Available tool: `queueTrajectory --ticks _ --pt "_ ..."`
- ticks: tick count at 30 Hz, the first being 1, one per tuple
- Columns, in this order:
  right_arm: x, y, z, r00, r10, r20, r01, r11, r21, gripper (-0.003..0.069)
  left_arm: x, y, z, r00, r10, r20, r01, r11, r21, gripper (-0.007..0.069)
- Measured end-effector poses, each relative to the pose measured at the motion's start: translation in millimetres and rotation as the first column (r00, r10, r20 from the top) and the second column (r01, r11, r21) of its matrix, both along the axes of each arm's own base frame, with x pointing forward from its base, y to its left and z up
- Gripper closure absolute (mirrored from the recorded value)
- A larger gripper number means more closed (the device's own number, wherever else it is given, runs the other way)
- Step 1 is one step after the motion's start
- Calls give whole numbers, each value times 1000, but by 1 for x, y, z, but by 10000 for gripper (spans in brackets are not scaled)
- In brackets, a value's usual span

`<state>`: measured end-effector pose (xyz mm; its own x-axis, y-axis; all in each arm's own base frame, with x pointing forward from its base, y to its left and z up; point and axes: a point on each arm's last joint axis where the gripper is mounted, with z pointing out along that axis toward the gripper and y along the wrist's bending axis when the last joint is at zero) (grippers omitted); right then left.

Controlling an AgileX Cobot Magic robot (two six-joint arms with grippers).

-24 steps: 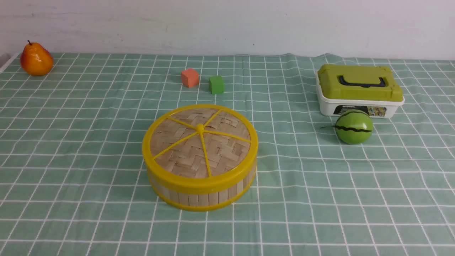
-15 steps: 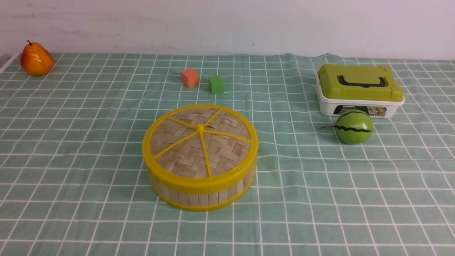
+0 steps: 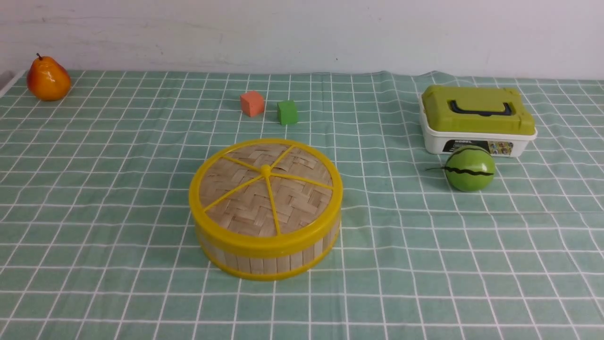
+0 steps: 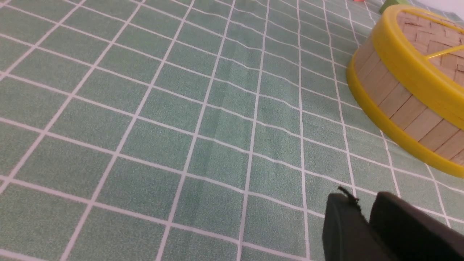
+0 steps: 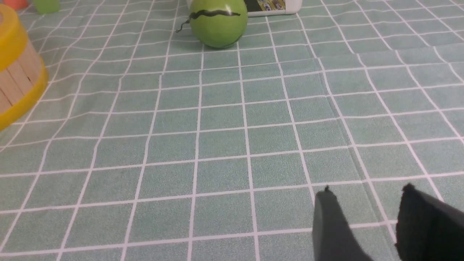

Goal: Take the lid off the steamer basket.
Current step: Use the left arm to lift the lid of the steamer

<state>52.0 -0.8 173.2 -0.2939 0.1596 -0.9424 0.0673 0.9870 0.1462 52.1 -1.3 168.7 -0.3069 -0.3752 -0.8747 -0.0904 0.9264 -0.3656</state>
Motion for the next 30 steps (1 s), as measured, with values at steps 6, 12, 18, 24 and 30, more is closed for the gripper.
queueTrajectory --ticks 6,12,18,24,30 --pt "0 0 0 1000 0 0 0 1000 0 418 0 0 0 1000 0 0 0 1000 0 516" --pt "0 0 0 1000 0 0 0 1000 0 418 0 0 0 1000 0 0 0 1000 0 516" --pt "0 0 0 1000 0 0 0 1000 0 418 0 0 0 1000 1 1 -1 1000 11 516" --pt "0 0 0 1000 0 0 0 1000 0 418 0 -2 1 999 33 5 -31 982 -184 514" --pt "0 0 0 1000 0 0 0 1000 0 418 1 -14 9 995 91 -49 -95 617 -781 509"
